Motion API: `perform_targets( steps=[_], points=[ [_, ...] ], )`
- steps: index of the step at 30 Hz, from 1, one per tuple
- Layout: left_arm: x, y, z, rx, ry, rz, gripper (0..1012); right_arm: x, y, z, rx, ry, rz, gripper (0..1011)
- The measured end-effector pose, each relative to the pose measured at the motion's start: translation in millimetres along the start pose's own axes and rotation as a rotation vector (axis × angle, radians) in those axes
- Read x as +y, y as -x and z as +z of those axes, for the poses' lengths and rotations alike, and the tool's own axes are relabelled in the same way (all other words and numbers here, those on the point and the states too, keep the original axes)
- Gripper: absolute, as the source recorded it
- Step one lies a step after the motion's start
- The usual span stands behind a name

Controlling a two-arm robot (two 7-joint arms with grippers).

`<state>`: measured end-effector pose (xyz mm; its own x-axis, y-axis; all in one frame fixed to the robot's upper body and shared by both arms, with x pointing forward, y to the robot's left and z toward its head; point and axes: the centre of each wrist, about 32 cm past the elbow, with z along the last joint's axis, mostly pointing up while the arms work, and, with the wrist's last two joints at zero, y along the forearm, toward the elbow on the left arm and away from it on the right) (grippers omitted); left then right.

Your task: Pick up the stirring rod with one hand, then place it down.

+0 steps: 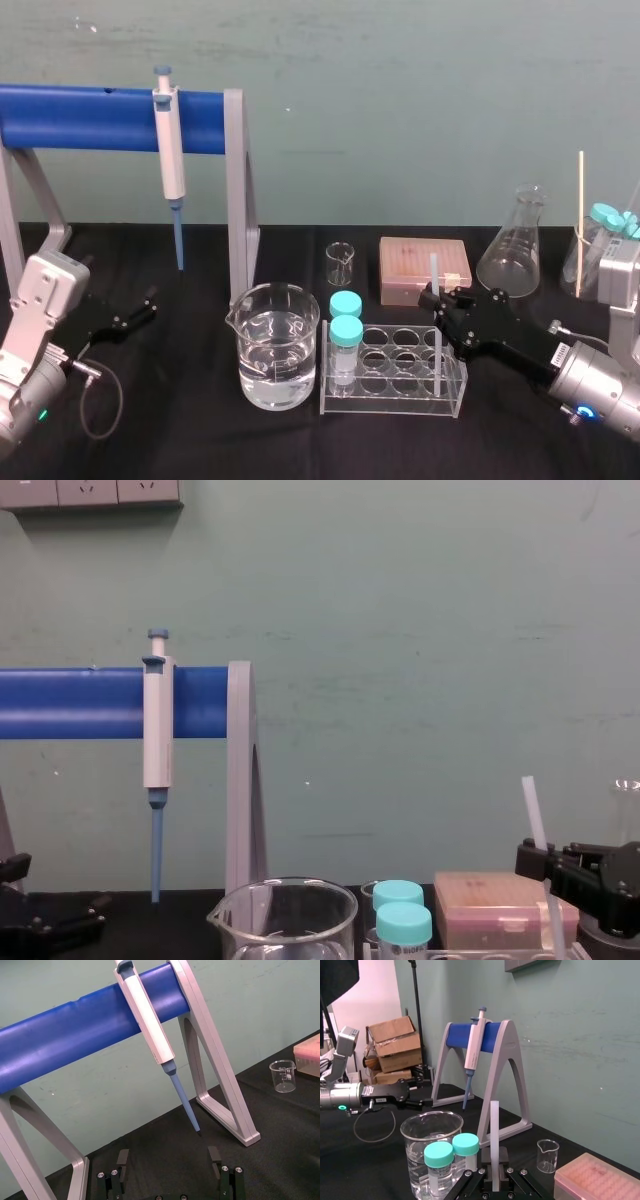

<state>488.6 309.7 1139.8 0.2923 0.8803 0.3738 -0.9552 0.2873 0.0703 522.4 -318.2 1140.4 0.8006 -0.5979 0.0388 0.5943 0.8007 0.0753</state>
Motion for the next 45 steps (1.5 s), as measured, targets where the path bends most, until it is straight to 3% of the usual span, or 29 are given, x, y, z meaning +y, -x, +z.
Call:
perform_targets(
  steps=[14,37,42,45],
  points=[
    [0.0,0.0,0.0,0.0,0.0,0.0,1000,-0.1,0.2,-0.3,0.001,0.002,-0.002,77],
    [0.0,0.0,0.0,0.0,0.0,0.0,1000,-0.2,0.0,0.6,-0.001,0.0,-0.003,788],
    [0.0,0.0,0.0,0.0,0.0,0.0,1000,-0.9,2.4,9.0,-0.032,0.012,-0.139,930],
    [0.0,0.0,0.0,0.0,0.0,0.0,1000,-2.1,6.1,13.8,-0.049,0.036,-0.292,998]
  ],
)
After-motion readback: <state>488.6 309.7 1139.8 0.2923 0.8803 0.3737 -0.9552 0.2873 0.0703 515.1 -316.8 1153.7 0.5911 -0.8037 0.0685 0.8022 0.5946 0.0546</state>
